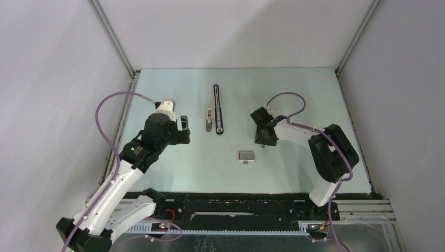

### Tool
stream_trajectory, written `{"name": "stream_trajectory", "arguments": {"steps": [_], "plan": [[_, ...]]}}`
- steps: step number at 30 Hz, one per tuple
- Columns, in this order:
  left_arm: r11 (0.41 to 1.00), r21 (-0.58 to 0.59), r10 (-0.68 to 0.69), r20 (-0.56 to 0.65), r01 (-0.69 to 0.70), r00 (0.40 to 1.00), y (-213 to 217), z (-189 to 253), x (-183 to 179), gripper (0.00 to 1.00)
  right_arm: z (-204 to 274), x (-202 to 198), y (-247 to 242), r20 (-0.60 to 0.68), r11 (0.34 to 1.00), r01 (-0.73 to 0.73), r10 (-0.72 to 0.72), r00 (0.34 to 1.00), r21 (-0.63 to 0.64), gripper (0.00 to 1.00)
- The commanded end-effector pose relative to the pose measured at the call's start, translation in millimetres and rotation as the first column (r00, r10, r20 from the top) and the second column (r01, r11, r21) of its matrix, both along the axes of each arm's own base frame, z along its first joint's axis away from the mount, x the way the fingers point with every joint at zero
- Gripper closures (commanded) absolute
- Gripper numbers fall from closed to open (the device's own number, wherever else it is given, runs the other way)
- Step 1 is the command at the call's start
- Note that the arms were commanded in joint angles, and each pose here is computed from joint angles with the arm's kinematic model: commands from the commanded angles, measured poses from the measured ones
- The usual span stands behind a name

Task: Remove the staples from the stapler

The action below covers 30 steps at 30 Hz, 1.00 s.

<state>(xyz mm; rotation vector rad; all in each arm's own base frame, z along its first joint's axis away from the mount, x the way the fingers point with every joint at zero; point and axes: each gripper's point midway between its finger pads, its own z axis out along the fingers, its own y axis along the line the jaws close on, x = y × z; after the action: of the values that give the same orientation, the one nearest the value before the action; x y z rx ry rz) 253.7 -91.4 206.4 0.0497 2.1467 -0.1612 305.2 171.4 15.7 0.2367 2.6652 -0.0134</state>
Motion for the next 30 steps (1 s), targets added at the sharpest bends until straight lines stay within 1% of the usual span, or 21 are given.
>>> {"name": "stream_trajectory", "arguments": {"steps": [1,4,11,17,20,23,27,30], "plan": [[1.000,0.016,0.003,0.021,-0.003,1.000,4.2,3.5,1.6,0.06,1.8,-3.2,-0.9,-0.014,0.999,0.009,-0.010,1.000,-0.032,0.48],[1.000,0.017,0.005,0.020,-0.005,1.000,4.4,3.2,1.9,0.06,1.4,-4.7,0.9,-0.019,1.000,0.007,-0.008,1.000,-0.027,0.54],[1.000,0.019,0.006,0.019,-0.006,1.000,4.7,2.7,2.0,0.06,4.2,-6.1,1.1,-0.016,1.000,0.011,-0.011,1.000,-0.008,0.57],[1.000,0.021,0.008,0.019,-0.009,1.000,5.0,2.6,2.4,0.06,2.3,-11.2,-1.9,-0.029,0.999,0.020,-0.019,0.999,0.045,0.66],[1.000,0.021,0.006,0.014,-0.006,1.000,4.3,1.3,2.6,0.06,1.5,-14.3,-4.7,-0.031,0.998,0.026,-0.024,0.999,0.063,0.67],[1.000,0.020,0.005,0.014,-0.005,1.000,4.1,1.6,2.7,0.06,0.7,-14.9,-6.2,-0.034,0.998,0.026,-0.024,0.999,0.061,0.68],[1.000,0.021,0.006,0.014,-0.006,1.000,4.3,1.3,2.6,0.06,3.3,-15.2,-5.7,-0.022,0.998,0.014,-0.013,1.000,0.056,0.73],[1.000,0.021,0.006,0.013,-0.006,1.000,4.3,1.3,2.6,0.06,7.0,-14.3,-5.1,-0.004,0.999,0.003,-0.002,1.000,0.047,0.75]]}}
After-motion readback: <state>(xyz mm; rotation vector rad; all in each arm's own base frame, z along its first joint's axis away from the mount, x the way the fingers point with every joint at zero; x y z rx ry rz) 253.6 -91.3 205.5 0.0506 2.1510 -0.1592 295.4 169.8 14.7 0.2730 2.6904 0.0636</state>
